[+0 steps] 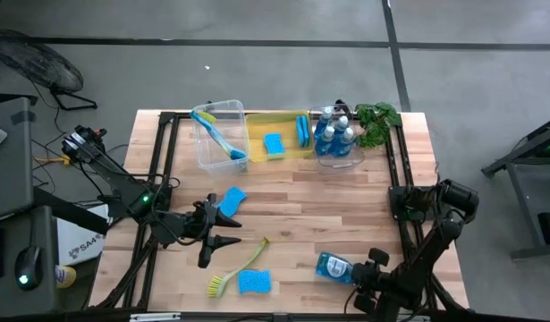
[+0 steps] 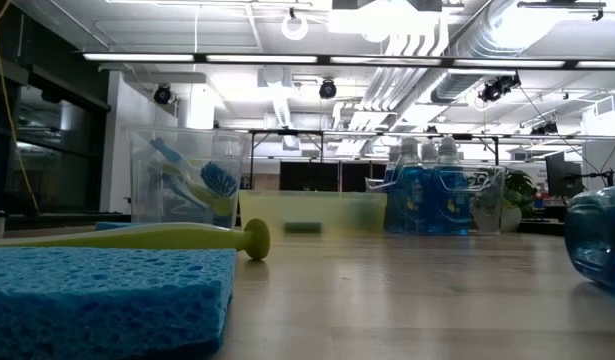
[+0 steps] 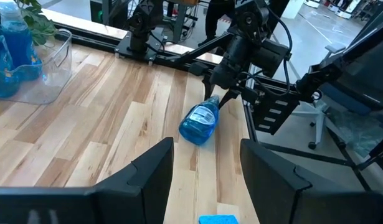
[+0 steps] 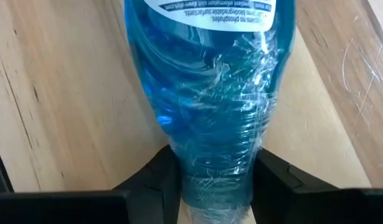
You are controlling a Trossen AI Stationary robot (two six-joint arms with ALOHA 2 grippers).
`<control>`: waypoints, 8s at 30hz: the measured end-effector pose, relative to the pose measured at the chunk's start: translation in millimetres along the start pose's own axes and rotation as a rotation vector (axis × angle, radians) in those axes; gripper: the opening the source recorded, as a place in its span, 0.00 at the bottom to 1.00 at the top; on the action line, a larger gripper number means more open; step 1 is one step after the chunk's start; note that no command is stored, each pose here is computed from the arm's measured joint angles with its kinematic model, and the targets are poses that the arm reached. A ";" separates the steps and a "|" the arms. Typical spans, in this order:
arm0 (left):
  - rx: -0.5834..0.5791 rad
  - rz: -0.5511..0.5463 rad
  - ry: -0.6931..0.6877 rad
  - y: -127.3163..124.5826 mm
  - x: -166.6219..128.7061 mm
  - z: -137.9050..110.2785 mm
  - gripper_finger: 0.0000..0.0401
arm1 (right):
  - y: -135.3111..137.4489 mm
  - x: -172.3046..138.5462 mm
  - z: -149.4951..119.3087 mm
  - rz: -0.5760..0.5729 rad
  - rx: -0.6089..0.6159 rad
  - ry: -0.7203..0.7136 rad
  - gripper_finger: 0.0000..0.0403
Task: Pick & Place Kitchen Sink Supplies
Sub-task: Put the blue dishwasher liquid into the transparent bin
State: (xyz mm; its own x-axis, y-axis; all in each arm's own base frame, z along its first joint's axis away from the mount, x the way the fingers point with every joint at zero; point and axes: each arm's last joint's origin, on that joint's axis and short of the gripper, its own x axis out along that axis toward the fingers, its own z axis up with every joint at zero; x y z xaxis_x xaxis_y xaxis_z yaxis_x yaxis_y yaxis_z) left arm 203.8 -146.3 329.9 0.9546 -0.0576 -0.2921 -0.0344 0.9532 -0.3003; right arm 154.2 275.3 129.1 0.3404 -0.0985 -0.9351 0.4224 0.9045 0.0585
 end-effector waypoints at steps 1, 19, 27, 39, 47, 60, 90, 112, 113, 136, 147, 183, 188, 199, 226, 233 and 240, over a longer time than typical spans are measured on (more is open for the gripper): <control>0.000 0.000 0.000 0.0 0.0 0.0 0.45 | -0.3 -1.2 1.5 0.005 0.005 0.003 0.32; 0.000 -0.001 0.000 -0.1 0.0 0.1 0.45 | -3.6 -3.4 25.9 0.024 0.008 0.049 0.55; 0.001 -0.001 0.000 -0.1 0.0 0.1 0.45 | -2.6 2.0 43.7 0.042 -0.031 0.002 0.50; 0.002 -0.001 0.001 0.0 0.0 0.0 0.45 | -8.0 12.8 73.9 0.064 -0.109 0.069 0.65; 0.002 0.000 0.003 0.1 0.0 -0.2 0.45 | -14.9 20.5 95.3 0.092 -0.143 0.137 0.66; 0.001 0.000 0.002 0.1 0.0 -0.1 0.45 | -17.9 22.6 103.4 0.092 -0.169 0.131 0.48; 0.001 -0.001 0.000 -0.1 0.1 0.1 0.45 | -89.1 -92.1 164.5 0.306 0.418 -0.017 0.48; -0.010 0.076 -0.055 1.8 0.0 2.3 0.45 | -227.7 -110.9 202.5 0.128 0.477 0.153 0.48; -0.018 0.079 -0.057 1.9 0.0 2.3 0.45 | -231.4 -110.6 203.6 0.129 0.466 0.156 0.48; -0.118 0.169 -0.120 4.8 -0.5 3.7 0.45 | -255.3 -111.1 207.3 -0.312 -0.333 0.054 0.48; -0.136 0.184 -0.131 5.3 -0.6 3.9 0.45 | -233.7 -94.4 204.8 -0.803 -0.956 0.294 0.48; -0.118 0.175 -0.095 5.7 0.3 0.6 0.45 | -248.3 -36.9 240.6 -0.957 -1.580 0.892 0.47; -0.118 0.175 -0.094 5.7 0.3 0.6 0.45 | -246.3 -30.0 244.4 -0.949 -1.596 0.883 0.47; -0.113 0.157 -0.073 5.4 0.4 -0.5 0.45 | -241.5 -10.2 251.9 -0.913 -1.640 0.876 0.47; -0.100 0.122 -0.033 4.9 0.5 -2.6 0.45 | -241.3 13.5 245.1 -0.793 -1.682 0.905 0.47; -0.100 0.121 -0.032 4.9 0.5 -2.6 0.45 | -244.6 21.3 235.7 -0.823 -1.685 0.932 0.49; -0.100 0.120 -0.032 4.9 0.5 -2.6 0.45 | -244.1 21.2 237.8 -0.902 -1.612 0.886 0.60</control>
State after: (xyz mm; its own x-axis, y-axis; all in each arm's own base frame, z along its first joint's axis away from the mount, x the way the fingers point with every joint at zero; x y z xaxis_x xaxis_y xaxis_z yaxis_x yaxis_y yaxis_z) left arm 203.3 -142.5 325.9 0.9507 0.0661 -0.3029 -0.1768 0.9182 -0.3544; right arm 258.1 -46.3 178.1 -0.1213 -0.8972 -0.4246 -0.9355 0.2463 -0.2533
